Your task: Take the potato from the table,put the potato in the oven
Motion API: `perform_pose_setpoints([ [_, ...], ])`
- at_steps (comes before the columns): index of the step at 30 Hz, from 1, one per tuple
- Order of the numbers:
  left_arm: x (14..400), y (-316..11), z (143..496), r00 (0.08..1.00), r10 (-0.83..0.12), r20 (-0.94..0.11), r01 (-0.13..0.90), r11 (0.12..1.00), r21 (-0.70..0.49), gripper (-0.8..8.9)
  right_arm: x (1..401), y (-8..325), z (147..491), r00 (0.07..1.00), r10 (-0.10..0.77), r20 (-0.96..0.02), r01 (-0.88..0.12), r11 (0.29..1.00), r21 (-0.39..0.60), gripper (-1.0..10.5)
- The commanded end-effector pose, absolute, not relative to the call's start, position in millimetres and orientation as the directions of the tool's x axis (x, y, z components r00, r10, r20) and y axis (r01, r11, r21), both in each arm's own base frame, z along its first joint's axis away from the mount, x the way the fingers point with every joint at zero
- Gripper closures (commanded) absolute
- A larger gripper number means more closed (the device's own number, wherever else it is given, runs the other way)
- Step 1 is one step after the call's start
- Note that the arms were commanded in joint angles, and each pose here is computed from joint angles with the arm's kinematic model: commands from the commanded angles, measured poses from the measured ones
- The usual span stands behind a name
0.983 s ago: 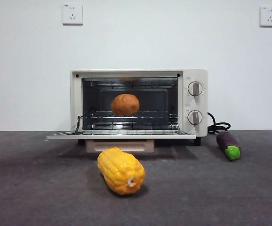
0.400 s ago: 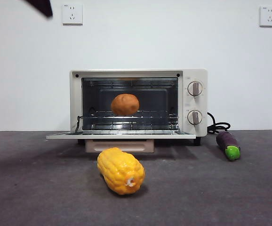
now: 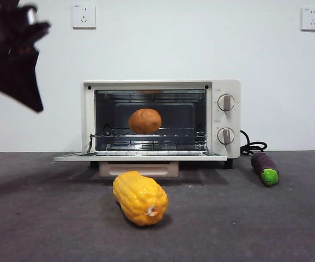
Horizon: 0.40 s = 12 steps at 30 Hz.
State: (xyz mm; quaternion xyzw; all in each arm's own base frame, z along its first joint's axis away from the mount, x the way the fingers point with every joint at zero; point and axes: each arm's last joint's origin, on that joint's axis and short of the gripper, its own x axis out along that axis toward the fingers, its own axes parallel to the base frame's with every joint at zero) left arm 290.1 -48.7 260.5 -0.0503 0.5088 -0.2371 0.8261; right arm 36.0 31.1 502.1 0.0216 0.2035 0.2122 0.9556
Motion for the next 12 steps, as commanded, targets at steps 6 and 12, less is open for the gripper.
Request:
perform_pose_setpoints([
  [6, 312.0, -21.9, 226.1, 0.364, -0.421, -0.831, 0.219, 0.906, -0.362, 8.20, 35.7, 30.8, 499.7, 0.821, 0.409, -0.399, -0.393, 0.911, 0.125, 9.6],
  [12, 325.6, -16.6, 189.4, 0.255, -0.496, -0.830, 0.141, 0.868, -0.476, 8.20, 35.6, 31.1, 499.6, 0.815, 0.418, -0.402, -0.401, 0.907, 0.129, 9.6],
])
